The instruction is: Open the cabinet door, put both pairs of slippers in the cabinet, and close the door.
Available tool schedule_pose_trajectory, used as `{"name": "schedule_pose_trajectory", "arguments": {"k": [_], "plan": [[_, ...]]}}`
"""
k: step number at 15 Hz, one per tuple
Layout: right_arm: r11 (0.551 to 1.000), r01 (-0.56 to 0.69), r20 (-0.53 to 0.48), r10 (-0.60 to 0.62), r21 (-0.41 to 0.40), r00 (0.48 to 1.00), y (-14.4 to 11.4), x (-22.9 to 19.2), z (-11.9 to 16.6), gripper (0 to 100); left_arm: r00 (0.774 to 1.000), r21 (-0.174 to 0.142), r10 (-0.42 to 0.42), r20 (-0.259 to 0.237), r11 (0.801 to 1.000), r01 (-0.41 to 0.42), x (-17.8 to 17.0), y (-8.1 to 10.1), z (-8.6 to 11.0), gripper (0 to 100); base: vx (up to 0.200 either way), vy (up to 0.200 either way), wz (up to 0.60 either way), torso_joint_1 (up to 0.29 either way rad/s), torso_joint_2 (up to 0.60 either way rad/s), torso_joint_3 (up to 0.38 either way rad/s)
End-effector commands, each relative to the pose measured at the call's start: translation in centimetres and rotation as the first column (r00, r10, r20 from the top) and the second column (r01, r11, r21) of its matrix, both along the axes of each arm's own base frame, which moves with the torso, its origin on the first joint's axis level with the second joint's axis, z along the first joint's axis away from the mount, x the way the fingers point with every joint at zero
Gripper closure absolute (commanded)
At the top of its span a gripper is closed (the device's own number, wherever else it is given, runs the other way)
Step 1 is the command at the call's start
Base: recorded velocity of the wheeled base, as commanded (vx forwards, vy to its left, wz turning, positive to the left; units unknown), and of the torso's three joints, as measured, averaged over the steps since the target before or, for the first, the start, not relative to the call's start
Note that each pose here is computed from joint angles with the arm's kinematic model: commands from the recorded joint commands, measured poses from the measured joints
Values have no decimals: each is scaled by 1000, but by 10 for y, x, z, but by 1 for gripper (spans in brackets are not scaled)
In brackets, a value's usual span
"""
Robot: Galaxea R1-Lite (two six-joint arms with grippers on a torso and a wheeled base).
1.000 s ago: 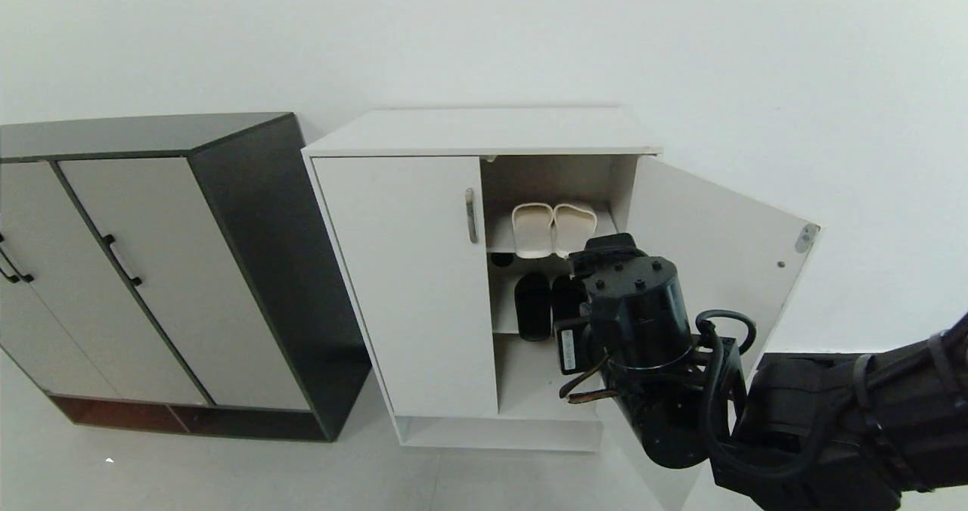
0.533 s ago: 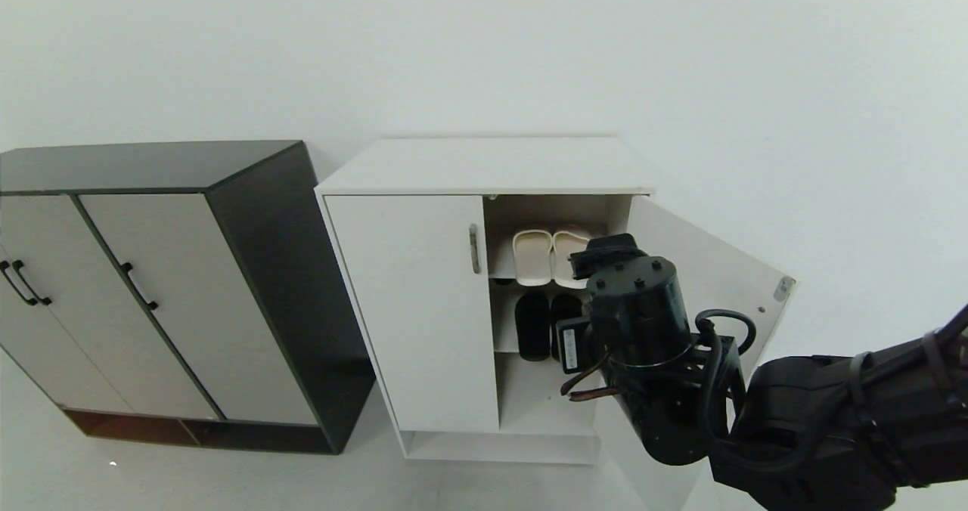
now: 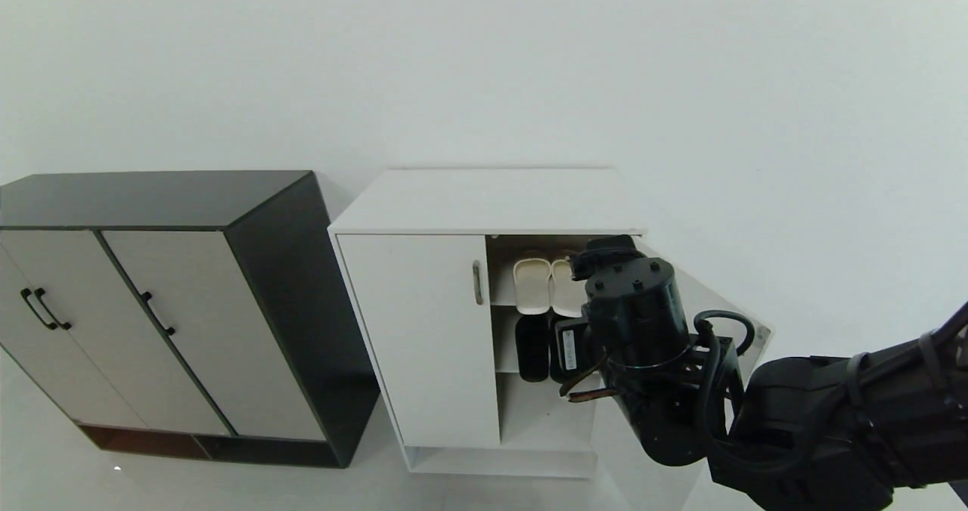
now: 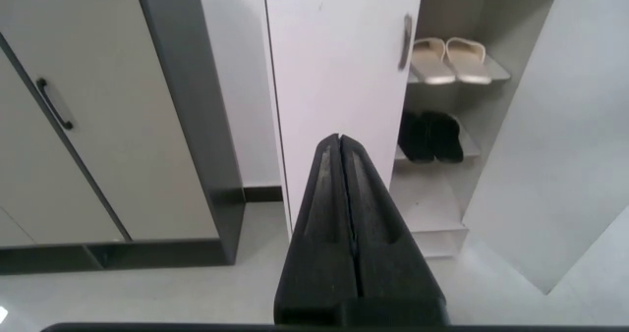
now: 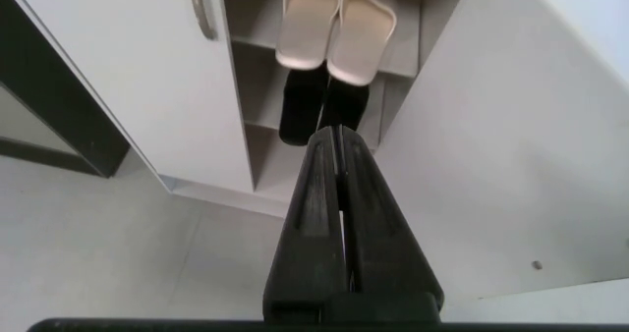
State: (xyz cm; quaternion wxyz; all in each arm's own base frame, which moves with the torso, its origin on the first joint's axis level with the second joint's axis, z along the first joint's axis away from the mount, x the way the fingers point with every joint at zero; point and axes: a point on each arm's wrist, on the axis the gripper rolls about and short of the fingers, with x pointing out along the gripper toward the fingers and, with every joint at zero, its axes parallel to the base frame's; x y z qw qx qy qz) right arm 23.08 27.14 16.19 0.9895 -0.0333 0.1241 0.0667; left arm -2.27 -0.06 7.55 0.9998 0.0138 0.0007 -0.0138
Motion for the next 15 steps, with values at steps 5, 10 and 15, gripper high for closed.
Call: {"name": "schedule_pose_trajectory", "arguments": {"k": [5,10,15], "plan": [[1000,0,-1,0,-1,1000,0,0,-1,100,1000,-2,2,0,1000,-2,0,0,0,100,0,0,0,265,-587,-332],[1000,4,-3,-4,-5,1000,-1,1,-2,100,1000,0,0,0,1000,0,0,0,0,100,0,0,0,203,-446,-242],[1000,15,-12,-16,-12,1000,-6,3,-7,100,1000,0,0,0,1000,0,0,0,0,100,0,0,0,174,-370,-197]]}}
